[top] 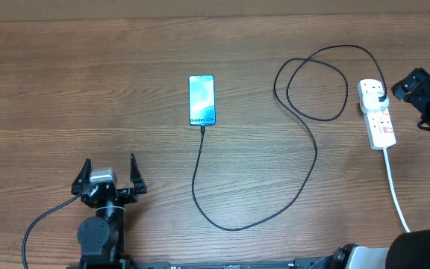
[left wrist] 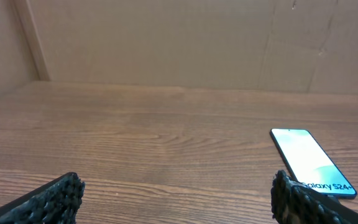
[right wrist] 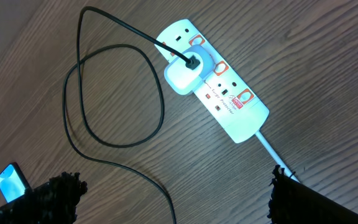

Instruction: Plug charger to phone and switch on socket

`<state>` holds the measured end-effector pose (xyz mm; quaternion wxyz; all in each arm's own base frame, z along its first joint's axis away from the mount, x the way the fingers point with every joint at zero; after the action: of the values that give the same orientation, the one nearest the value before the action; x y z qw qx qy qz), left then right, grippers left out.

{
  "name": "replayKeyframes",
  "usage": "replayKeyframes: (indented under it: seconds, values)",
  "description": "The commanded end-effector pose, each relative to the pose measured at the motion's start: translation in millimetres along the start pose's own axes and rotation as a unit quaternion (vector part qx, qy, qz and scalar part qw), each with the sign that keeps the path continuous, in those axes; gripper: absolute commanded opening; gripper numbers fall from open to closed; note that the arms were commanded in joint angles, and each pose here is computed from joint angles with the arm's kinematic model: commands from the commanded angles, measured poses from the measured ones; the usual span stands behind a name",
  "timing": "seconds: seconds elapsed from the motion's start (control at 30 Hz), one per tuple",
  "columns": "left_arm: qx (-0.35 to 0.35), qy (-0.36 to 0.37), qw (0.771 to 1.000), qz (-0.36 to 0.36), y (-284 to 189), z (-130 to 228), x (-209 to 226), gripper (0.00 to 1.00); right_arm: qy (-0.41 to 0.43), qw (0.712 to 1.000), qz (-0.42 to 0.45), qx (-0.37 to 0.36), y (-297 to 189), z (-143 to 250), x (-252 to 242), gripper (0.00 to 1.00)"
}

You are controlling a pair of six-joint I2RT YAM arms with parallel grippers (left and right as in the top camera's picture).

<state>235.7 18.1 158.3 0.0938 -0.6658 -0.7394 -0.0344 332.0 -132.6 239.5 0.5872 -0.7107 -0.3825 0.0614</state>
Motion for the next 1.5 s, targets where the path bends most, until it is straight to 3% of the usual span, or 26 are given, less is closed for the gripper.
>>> replayKeyframes:
  seconds: [0.0,0.77,1.1,1.47]
  values:
    - [-0.004,-0.011,1.000,-0.008,0,-1,2,1.00,0.001,1.000,-0.001,-0.003,-1,0,1,1.00]
    - [-0.004,-0.011,1.000,-0.008,0,-1,3,1.00,-0.005,1.000,-0.015,-0.023,-5,-7,7,1.00]
    - [-0.004,-0.011,1.000,-0.008,0,-1,3,1.00,-0.054,0.987,-0.094,-0.119,-38,-21,49,1.00]
    - [-0.004,-0.011,1.000,-0.008,0,-1,3,1.00,-0.115,0.942,-0.198,-0.244,-65,-14,87,1.00]
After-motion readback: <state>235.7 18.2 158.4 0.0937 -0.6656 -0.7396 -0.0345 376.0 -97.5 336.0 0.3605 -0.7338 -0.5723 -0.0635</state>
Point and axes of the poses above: each gripper's point midway between its finger pads, its own y axis out along the fingers, its own x axis along the line the jaws close on, z = x × y, the point moved 1 cm from there along -y, back along the fingers, and after that the axes turned 12 degrees about y, right-handed, at the moved point
